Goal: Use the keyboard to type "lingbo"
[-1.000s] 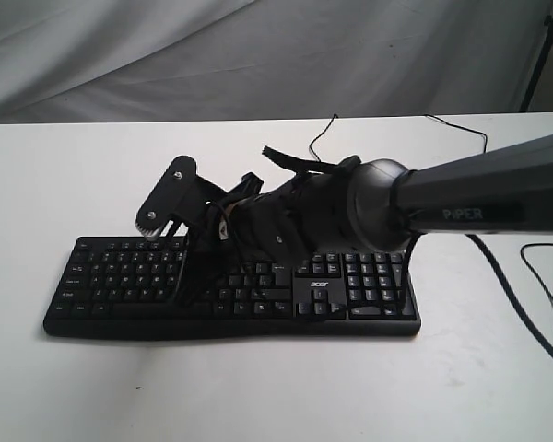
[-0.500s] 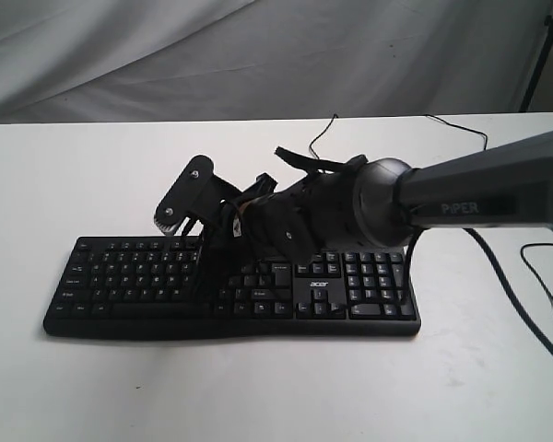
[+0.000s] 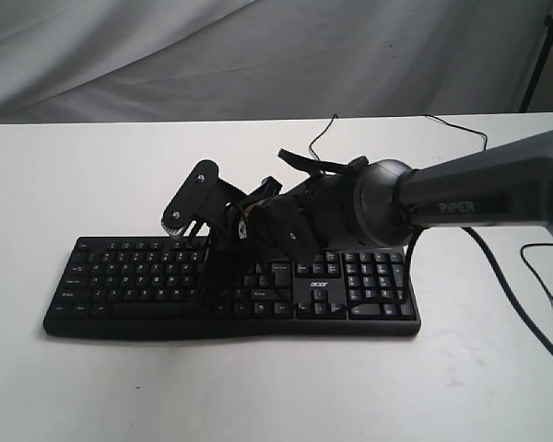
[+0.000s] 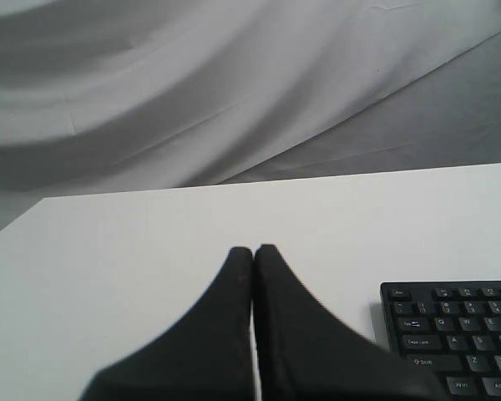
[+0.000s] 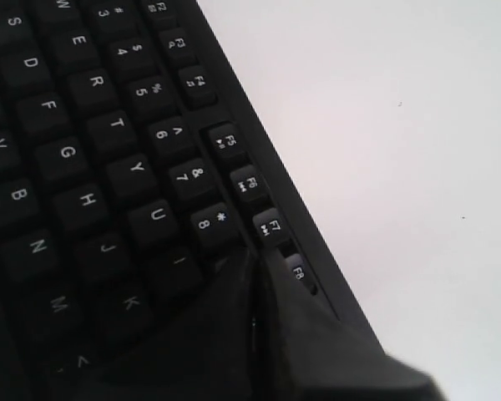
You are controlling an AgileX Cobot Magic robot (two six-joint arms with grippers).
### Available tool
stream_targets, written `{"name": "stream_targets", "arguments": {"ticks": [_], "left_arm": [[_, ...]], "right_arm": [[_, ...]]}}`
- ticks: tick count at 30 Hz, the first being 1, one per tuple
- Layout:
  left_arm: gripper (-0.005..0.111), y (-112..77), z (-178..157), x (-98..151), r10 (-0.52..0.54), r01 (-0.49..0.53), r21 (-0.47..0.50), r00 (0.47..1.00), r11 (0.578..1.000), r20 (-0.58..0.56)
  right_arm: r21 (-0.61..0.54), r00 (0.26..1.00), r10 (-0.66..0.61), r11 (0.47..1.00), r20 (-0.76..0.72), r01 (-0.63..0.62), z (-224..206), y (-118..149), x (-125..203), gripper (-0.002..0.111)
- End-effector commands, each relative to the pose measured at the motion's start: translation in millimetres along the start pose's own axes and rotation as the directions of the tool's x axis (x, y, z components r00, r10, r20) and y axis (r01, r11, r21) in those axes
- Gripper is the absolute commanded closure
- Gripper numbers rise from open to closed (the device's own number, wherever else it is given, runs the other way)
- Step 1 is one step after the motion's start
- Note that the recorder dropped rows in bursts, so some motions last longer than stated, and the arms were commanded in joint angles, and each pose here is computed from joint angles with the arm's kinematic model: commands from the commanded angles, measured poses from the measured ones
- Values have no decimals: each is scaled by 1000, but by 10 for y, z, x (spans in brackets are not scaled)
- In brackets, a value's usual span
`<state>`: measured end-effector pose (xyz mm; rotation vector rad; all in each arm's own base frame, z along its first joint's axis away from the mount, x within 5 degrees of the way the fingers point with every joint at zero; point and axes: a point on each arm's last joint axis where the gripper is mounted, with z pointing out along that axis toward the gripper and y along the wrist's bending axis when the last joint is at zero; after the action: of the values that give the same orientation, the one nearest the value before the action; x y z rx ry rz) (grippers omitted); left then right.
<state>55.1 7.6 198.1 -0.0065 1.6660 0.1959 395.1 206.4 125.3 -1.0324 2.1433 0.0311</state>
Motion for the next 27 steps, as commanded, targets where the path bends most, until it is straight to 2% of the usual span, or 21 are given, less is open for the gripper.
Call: {"name": "stream_targets", "arguments": {"ticks": [1, 27], "left_arm": [[106, -4, 6, 14, -3, 3, 4, 1000, 1000, -3], [106, -4, 6, 14, -3, 3, 4, 1000, 1000, -3]], "right_arm": [[0, 1000, -1, 1000, -10, 1, -4, -14, 30, 108], [-23, 998, 13, 1000, -57, -14, 111, 49, 143, 108]]}}
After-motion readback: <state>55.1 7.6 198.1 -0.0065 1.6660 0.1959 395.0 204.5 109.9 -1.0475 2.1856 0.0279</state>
